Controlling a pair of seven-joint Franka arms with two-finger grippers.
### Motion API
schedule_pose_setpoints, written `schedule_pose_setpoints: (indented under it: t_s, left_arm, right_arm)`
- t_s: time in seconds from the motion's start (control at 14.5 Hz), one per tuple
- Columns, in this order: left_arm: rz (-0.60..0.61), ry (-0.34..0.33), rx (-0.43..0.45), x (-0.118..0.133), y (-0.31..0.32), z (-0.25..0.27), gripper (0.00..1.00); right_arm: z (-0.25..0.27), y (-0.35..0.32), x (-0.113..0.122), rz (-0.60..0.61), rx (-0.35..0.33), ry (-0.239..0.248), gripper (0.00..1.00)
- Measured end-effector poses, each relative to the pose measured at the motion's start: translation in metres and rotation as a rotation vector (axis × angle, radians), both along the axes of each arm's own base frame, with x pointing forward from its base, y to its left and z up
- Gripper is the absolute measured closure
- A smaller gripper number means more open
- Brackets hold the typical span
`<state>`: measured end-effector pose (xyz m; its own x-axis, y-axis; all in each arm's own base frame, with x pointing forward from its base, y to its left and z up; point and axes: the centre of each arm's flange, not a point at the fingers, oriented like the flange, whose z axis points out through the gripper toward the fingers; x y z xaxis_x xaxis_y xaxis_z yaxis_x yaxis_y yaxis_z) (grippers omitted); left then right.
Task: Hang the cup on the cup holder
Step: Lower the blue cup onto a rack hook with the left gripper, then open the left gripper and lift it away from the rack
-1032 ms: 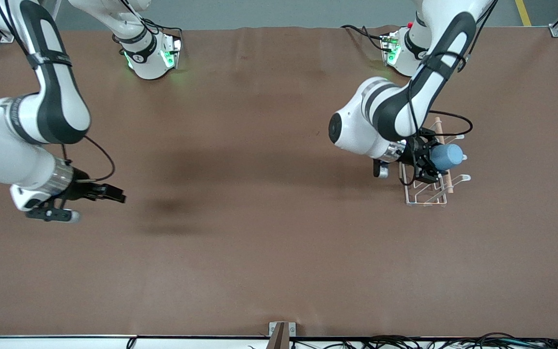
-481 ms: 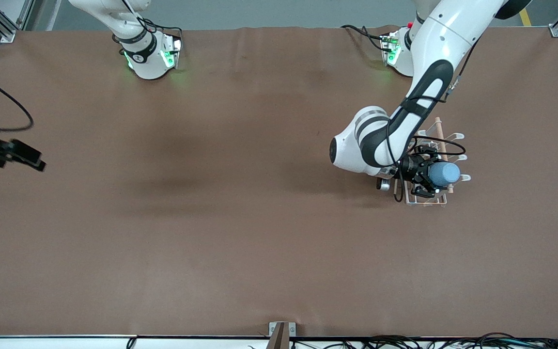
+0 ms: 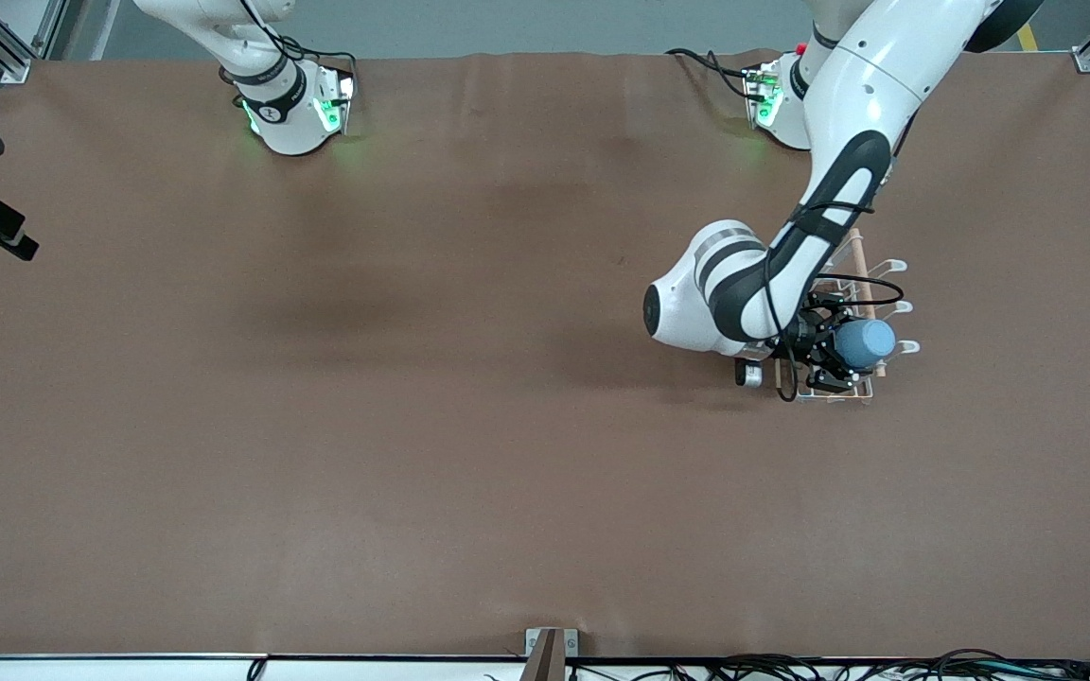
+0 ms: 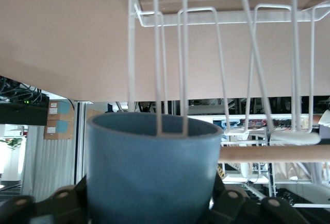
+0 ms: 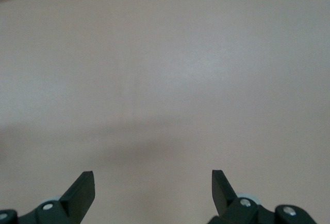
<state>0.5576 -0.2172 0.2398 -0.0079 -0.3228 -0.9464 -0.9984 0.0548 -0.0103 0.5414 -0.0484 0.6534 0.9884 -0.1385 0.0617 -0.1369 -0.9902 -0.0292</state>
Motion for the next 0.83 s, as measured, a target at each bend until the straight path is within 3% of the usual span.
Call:
schedule_pose_setpoints:
  t_s: [0.14,0.41,0.83]
  left_arm:
    - [0.009,-0.009,-0.007,0.003,0.001,0.004,0.00]
    - [0.075,-0.088,-0.086,0.015,-0.004,0.051,0.00]
    - [0.344,-0.327,-0.435,0.052,0.037,0.217,0.00]
  right_arm:
    - [-0.003,0.001,0.001,0.002,0.001,0.007,0.00]
    - [-0.004,0.003,0.000,0.007,-0.010,0.017,0.00]
    - [-0.006,0.004,-0.001,0.011,-0.011,0.035,0.00]
